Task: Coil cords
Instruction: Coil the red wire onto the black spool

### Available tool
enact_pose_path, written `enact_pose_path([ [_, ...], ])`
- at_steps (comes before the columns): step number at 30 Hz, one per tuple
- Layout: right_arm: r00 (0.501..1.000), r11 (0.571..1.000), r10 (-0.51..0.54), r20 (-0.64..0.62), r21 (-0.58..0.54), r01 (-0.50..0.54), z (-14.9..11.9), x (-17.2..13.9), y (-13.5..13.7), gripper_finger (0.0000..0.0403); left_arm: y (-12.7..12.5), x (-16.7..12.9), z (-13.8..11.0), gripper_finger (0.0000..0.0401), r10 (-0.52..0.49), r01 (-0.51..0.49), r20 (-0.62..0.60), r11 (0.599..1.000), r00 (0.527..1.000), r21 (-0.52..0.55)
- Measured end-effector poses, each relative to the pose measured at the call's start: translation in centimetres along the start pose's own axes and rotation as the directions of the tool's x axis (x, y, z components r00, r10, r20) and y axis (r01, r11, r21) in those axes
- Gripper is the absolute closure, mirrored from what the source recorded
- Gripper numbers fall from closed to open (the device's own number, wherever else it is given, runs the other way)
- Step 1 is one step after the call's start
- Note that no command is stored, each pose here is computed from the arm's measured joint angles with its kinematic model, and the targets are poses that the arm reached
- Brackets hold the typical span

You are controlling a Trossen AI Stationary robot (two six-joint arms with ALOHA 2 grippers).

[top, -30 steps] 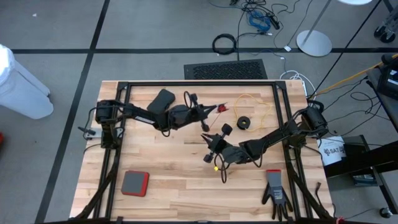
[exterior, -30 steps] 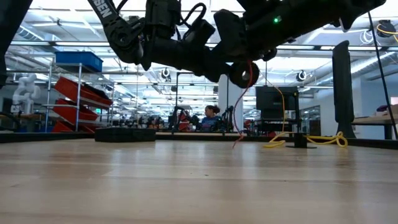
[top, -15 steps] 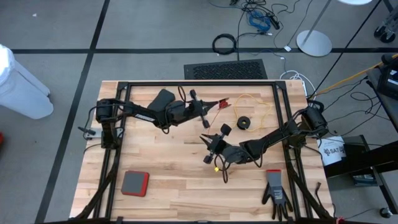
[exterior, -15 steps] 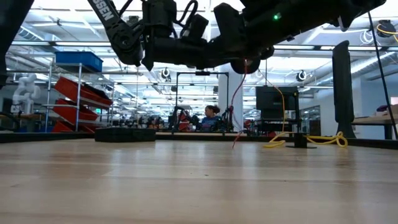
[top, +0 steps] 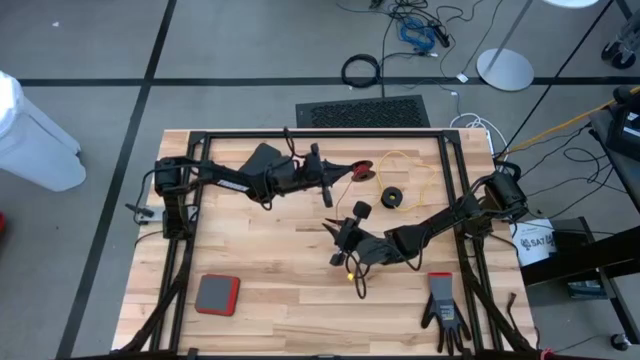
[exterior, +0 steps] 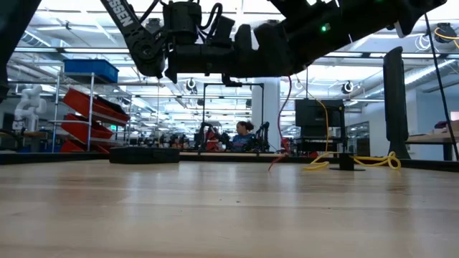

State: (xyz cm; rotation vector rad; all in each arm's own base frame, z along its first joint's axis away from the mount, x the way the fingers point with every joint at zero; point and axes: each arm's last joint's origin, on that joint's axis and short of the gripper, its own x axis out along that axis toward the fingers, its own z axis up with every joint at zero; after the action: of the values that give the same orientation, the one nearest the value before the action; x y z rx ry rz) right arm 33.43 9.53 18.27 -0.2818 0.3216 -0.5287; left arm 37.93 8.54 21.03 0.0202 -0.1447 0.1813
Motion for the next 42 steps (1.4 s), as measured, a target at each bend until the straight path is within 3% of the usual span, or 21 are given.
enact_pose_path([
  [15,0.995,0.999,-0.027,-0.101,-0.028,0.024,-1.3,0.6,-0.6,0.0351,0.1,0.0,0.6,0.0401,-0.104,0.112,0.059,0.98,0.993,-0.163],
  [20,0.986,0.998,-0.052,-0.156,-0.044,0.046,-2.6,1.4,-0.7,0.037,0.1,-0.1,0.7,0.0401,-0.159,0.172,0.073,0.961,0.985,-0.218],
  [24,0.983,0.996,-0.054,-0.176,-0.078,0.041,-3.4,1.8,-0.4,0.0399,0.6,-0.1,0.7,0.0401,-0.207,0.219,0.072,0.938,0.976,-0.267],
  [31,0.97,0.986,-0.127,-0.209,-0.137,0.099,-4.0,1.8,-0.7,0.0402,1.4,-0.3,0.9,0.0401,-0.313,0.321,0.081,0.879,0.946,-0.353],
  [34,0.965,0.983,-0.134,-0.226,-0.154,0.1,-4.3,1.7,-0.7,0.0402,1.6,-0.4,0.9,0.0401,-0.345,0.352,0.087,0.861,0.935,-0.367],
  [37,0.966,0.981,-0.127,-0.223,-0.171,0.09,-4.3,1.4,-0.5,0.0399,1.9,-0.4,0.9,0.0401,-0.347,0.353,0.082,0.868,0.934,-0.349],
  [42,0.972,0.976,-0.124,-0.197,-0.203,0.083,-4.0,0.4,0.4,0.0367,2.0,-0.5,0.8,0.0401,-0.366,0.368,0.069,0.87,0.928,-0.327],
])
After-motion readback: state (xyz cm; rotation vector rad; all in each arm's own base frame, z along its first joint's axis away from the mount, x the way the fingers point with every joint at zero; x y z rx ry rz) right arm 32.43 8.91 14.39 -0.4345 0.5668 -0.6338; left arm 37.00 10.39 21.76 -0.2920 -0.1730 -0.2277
